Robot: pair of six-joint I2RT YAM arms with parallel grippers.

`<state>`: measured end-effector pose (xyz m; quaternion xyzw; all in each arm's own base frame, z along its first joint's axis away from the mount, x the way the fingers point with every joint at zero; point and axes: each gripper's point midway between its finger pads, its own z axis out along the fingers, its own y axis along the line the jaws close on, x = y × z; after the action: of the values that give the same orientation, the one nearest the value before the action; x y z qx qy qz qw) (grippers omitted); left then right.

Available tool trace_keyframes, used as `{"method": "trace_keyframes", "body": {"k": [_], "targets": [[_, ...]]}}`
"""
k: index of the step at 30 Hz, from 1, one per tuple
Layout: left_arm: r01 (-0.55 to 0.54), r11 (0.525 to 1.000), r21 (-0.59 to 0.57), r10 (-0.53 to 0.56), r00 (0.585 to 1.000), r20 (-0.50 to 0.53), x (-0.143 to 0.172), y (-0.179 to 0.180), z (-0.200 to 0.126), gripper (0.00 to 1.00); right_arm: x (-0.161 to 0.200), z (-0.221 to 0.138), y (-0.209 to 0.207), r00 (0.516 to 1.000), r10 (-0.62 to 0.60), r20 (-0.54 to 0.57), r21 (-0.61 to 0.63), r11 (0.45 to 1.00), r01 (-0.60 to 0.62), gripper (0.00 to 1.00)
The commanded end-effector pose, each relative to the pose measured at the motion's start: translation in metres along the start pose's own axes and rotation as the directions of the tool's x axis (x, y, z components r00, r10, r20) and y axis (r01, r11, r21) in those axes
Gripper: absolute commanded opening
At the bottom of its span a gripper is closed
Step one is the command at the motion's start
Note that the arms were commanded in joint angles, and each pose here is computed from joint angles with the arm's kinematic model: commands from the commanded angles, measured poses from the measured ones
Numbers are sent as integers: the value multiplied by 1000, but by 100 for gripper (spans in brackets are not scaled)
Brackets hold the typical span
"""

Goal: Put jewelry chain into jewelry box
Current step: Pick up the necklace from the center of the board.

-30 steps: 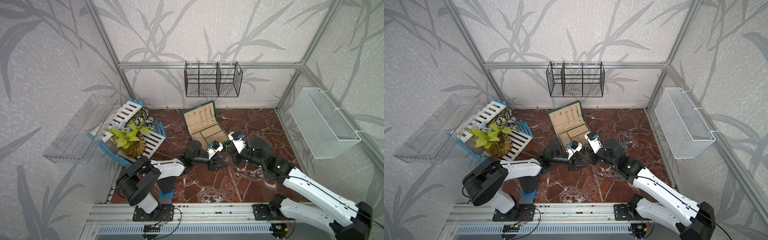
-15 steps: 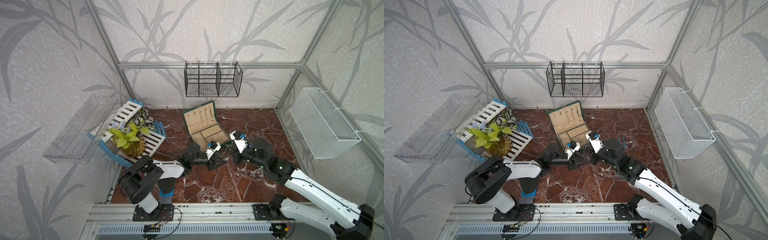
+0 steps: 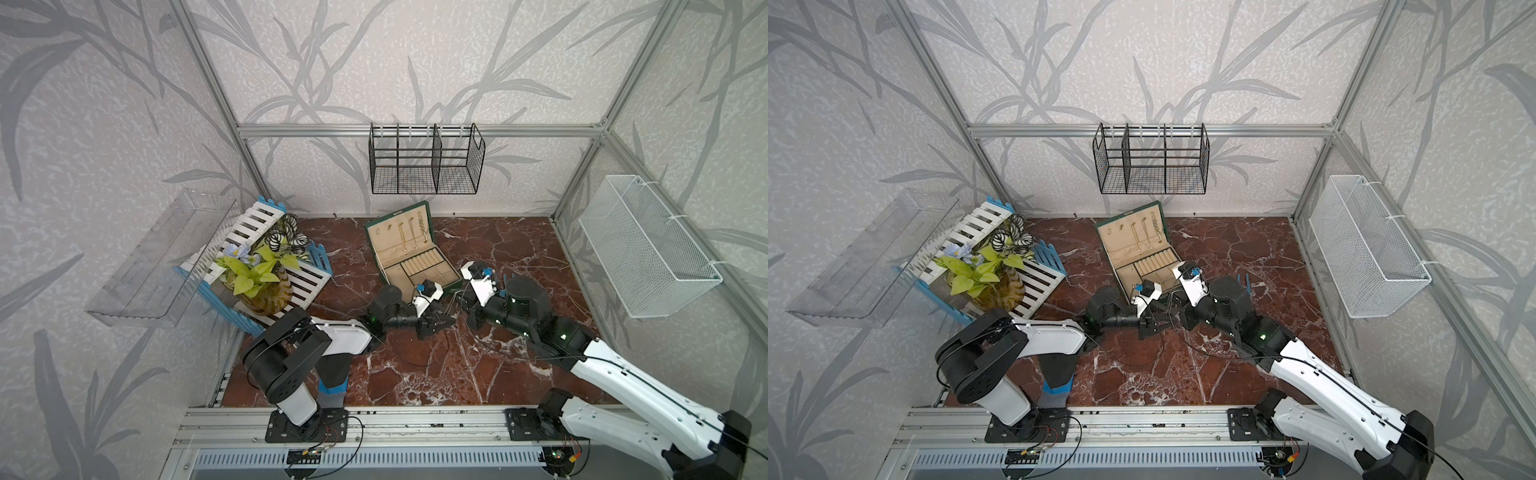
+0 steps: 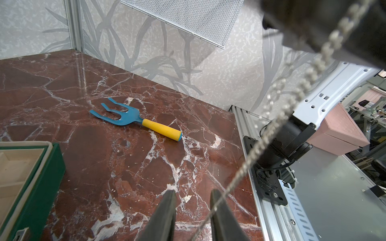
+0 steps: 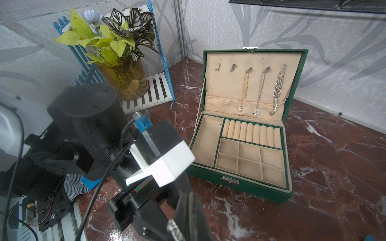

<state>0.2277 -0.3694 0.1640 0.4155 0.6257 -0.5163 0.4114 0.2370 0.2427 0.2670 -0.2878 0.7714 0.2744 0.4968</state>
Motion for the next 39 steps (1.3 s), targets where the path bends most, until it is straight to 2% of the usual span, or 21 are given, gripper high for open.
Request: {"method": "trace_keyframes", "body": {"k": [1, 6, 9, 14, 21, 27, 32, 39], "targets": [[-18, 999, 28, 17, 1000, 21, -6, -4, 3, 20, -17, -6, 1, 999, 5, 50, -4, 1000, -5, 0], [-10, 1000, 24, 10, 1000, 8, 0, -2, 4, 4, -18, -7, 0, 999, 7, 54, 6, 1000, -7, 0], [1, 1000, 14, -1, 1000, -5, 5, 0, 4, 0, -17, -9, -5, 998, 14, 56, 31, 999, -15, 0], [16, 999, -45, -18, 999, -40, 11, 6, -2, 0, -9, -12, -26, 996, 73, 46, 108, 991, -78, 0], [2, 988, -156, -22, 991, -129, 8, 9, -19, 0, 62, 2, -50, 982, 186, -42, 195, 965, -175, 0], [31, 988, -151, -67, 967, -245, 8, 1, -24, 0, 122, 19, -37, 965, 220, -140, 98, 973, -208, 0], [10, 990, -138, -55, 941, -333, 3, -5, -28, 0, 150, 27, -26, 954, 215, -209, 30, 977, -213, 0], [-10, 996, -92, -25, 925, -378, -12, -17, -31, 0, 156, 29, -20, 955, 212, -206, -8, 976, -219, 19]]}}
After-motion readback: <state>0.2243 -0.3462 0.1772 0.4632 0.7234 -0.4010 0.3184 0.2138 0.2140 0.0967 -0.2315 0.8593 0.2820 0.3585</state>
